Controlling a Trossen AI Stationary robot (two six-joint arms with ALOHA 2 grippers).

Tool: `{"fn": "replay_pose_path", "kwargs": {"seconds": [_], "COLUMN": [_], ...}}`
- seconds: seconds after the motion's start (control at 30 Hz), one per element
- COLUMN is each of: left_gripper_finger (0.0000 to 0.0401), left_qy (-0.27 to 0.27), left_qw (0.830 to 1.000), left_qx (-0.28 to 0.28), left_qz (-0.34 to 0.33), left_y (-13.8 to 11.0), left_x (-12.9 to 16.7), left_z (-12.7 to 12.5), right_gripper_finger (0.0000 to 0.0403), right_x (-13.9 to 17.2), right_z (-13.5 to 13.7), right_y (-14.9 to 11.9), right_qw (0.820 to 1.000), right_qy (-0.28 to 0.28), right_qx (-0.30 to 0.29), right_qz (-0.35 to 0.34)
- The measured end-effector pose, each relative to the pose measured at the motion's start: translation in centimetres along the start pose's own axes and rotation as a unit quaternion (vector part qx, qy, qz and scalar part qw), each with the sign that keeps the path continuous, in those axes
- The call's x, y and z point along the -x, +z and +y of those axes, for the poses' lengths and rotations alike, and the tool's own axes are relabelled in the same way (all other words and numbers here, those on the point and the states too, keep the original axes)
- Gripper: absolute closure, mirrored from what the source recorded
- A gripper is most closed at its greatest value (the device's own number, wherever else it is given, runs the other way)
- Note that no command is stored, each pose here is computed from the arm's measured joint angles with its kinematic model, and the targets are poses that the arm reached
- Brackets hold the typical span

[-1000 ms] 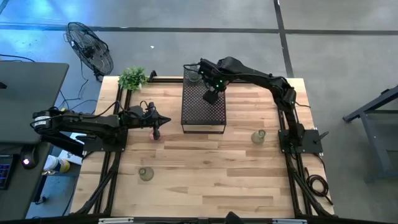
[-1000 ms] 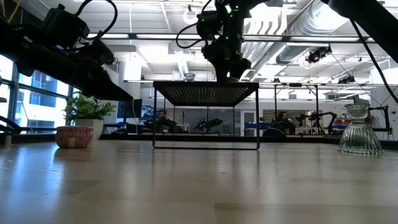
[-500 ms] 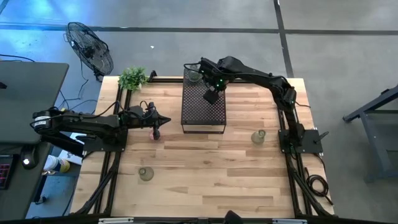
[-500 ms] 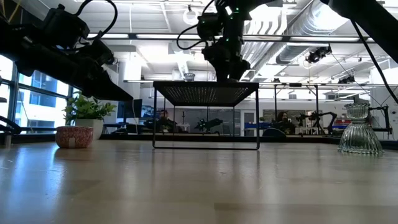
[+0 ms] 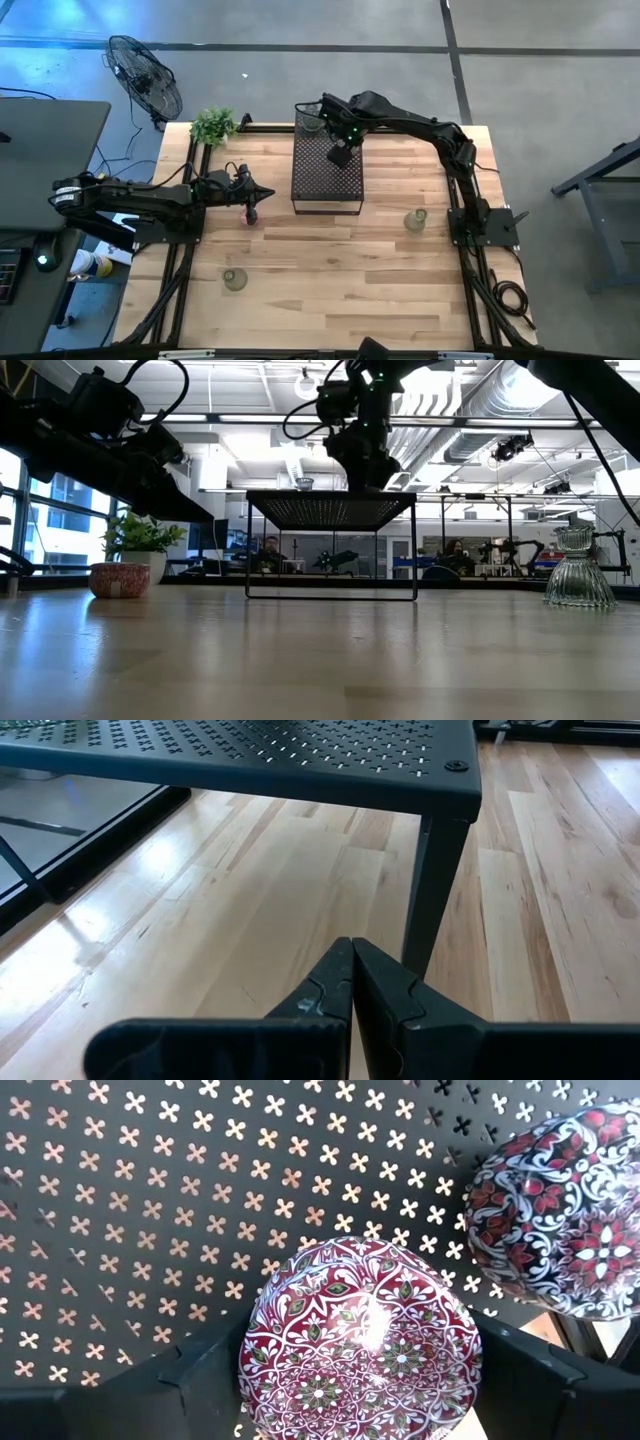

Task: Stock candles and vases on shelf
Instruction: Put the red scented candle on the shelf

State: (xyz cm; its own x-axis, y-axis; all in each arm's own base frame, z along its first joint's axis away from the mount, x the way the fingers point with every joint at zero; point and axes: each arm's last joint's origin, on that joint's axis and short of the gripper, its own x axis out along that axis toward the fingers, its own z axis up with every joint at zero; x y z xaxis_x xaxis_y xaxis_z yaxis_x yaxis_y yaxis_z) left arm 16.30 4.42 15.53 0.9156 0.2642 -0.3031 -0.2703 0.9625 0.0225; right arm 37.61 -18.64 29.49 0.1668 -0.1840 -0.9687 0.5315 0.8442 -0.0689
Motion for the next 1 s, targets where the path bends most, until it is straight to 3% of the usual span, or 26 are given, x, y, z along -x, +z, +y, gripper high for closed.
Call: {"fn": "replay_pose_path", "kwargs": {"seconds": [0.4, 0.67, 1.0], "left_gripper_finger": [0.04, 0.04, 0.04], "left_qy": [0.0, 0.0, 0.0], "left_qw": [1.0, 1.0, 1.0], "left_qx": [0.001, 0.003, 0.004], "left_qz": [0.002, 0.002, 0.003], "left_y": [-0.03, -0.03, -0.06], "left_x": [0.0, 0.0, 0.0], "left_z": [0.0, 0.0, 0.0], "right_gripper_finger": [0.0105, 0.0068, 0.0065], "right_x": [-0.02, -0.04, -0.05], "right_z": [0.05, 0.05, -0.03], "right_y": [0.03, -0.04, -0.16], "right_qw": [1.0, 1.0, 1.0], "right_qy": [0.009, 0.009, -0.004], "right_qx": [0.0, -0.002, 0.002], "right_qz": [0.0, 0.003, 0.009]}}
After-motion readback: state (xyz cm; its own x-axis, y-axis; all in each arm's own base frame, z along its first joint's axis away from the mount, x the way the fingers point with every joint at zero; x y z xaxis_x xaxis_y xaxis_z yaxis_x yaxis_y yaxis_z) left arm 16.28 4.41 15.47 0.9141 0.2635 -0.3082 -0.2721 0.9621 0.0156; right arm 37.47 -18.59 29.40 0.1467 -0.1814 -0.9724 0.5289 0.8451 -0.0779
